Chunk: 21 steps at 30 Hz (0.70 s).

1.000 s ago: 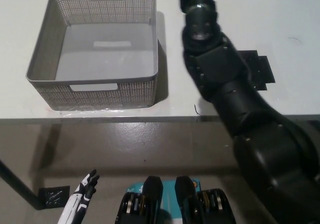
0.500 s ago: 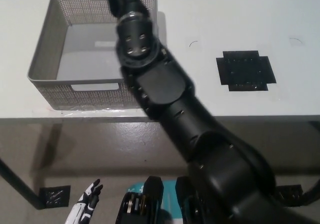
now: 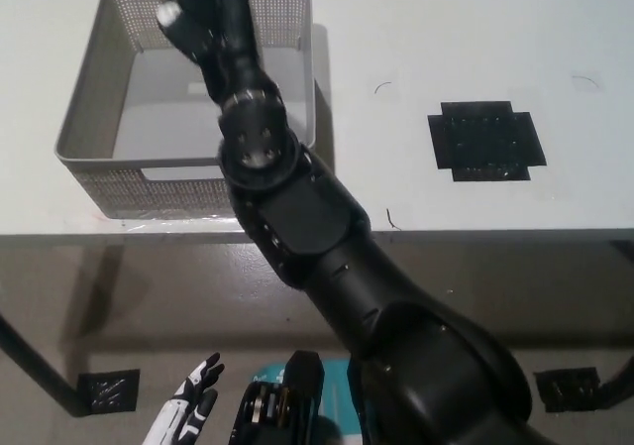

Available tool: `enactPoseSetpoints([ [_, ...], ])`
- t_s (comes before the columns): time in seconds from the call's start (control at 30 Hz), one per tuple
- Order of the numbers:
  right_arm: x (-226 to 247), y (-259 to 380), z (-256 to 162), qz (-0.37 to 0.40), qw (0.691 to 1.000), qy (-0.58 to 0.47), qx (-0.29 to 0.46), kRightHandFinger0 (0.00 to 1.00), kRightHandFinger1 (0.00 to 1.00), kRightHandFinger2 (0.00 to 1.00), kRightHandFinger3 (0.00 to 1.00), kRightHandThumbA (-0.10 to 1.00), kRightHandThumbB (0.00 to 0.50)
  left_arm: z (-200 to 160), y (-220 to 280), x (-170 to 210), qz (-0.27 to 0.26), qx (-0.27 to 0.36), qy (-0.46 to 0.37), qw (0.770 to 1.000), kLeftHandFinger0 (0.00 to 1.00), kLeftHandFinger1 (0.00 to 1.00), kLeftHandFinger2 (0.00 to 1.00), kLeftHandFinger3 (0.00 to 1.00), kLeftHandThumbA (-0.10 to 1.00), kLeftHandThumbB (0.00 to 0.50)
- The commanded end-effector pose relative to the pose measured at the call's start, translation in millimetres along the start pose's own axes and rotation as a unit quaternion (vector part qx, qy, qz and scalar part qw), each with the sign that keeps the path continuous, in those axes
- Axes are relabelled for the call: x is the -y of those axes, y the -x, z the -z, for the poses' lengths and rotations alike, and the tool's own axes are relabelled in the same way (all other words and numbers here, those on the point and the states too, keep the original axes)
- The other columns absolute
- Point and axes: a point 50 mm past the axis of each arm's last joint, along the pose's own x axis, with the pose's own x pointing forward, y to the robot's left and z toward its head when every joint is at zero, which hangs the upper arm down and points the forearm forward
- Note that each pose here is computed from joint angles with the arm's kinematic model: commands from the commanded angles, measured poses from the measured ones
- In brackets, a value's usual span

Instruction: Use the right hand to pick up a electric screw driver and put it into a container on the left side

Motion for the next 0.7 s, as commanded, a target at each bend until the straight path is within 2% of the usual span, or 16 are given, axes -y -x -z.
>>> enactPoseSetpoints([
  [0.0,3.8,-9.1,-14.0,0.001,0.999,-0.008,0.033,0.00,0.02,0.55,0.63,-0.10,0.100,-8.0,-3.2,-5.9,0.016,0.010,-0.015,1.000,1.00,1.00,1.00,1.00,1.00,0.188],
  [0.1,8.0,-10.3,-6.0,0.001,1.000,-0.006,0.024,0.00,0.01,0.55,0.64,-0.10,0.100,-10.6,-3.9,-6.4,0.022,0.020,-0.023,0.999,1.00,1.00,1.00,1.00,1.00,0.183],
  [0.17,9.4,-9.9,-2.9,0.004,1.000,-0.002,0.021,0.00,0.02,0.57,0.65,-0.10,0.099,-12.1,-4.3,-7.4,0.026,0.026,-0.031,0.999,1.00,1.00,1.00,1.00,1.00,0.167],
  [0.23,11.8,-9.2,1.1,0.006,1.000,-0.004,0.020,0.00,0.04,0.58,0.65,-0.10,0.107,-13.0,-4.9,-6.1,0.028,0.027,-0.029,0.999,1.00,1.00,1.00,1.00,1.00,0.175],
  [0.3,13.3,-8.7,3.6,0.006,1.000,-0.009,0.019,0.00,0.02,0.53,0.65,-0.10,0.122,-13.5,-5.8,-6.2,0.031,0.027,-0.039,0.998,1.00,1.00,1.00,1.00,1.00,0.182],
  [0.37,15.5,-9.4,4.3,0.007,1.000,-0.007,0.020,0.01,0.00,0.43,0.63,-0.10,0.159,-14.5,-8.0,-6.5,0.032,0.031,-0.040,0.998,1.00,1.00,1.00,1.00,1.00,0.189],
  [0.4,17.0,-9.8,5.6,0.002,1.000,-0.005,0.018,0.13,0.08,0.43,0.63,-0.10,0.166,-15.6,-9.0,-6.9,0.033,0.033,-0.040,0.998,1.00,1.00,1.00,1.00,1.00,0.190],
  [0.43,18.0,-10.2,5.9,0.000,1.000,-0.006,0.017,0.08,0.04,0.38,0.60,-0.10,0.169,-16.0,-9.5,-7.1,0.033,0.033,-0.039,0.998,1.00,1.00,0.99,1.00,1.00,0.189],
  [0.47,19.9,-10.5,7.8,-0.008,1.000,-0.008,0.017,0.09,0.09,0.43,0.62,-0.10,0.177,-16.4,-9.7,-7.0,0.034,0.032,-0.036,0.998,1.00,1.00,0.98,0.99,1.00,0.185],
  [0.5,21.0,-10.4,9.2,-0.011,1.000,-0.006,0.018,0.14,0.15,0.44,0.60,-0.10,0.182,-16.7,-9.8,-6.9,0.034,0.032,-0.035,0.998,1.00,1.00,0.97,0.98,1.00,0.180],
  [0.53,22.8,-10.6,11.0,-0.017,1.000,-0.004,0.018,0.19,0.20,0.44,0.64,-0.06,0.196,-16.4,-10.4,-7.1,0.036,0.032,-0.037,0.998,1.00,1.00,0.97,0.97,1.00,0.188],
  [0.6,24.6,-10.8,12.5,-0.025,0.999,-0.009,0.017,0.25,0.25,0.41,0.56,0.05,0.219,-15.8,-11.0,-7.0,0.037,0.034,-0.034,0.998,1.00,1.00,0.95,0.96,1.00,0.189],
  [0.67,27.3,-11.0,13.6,-0.038,0.999,-0.005,0.027,0.38,0.48,0.63,0.73,0.15,0.235,-16.0,-11.4,-6.4,0.039,0.032,-0.033,0.998,1.00,1.00,0.95,0.95,1.00,0.191],
])
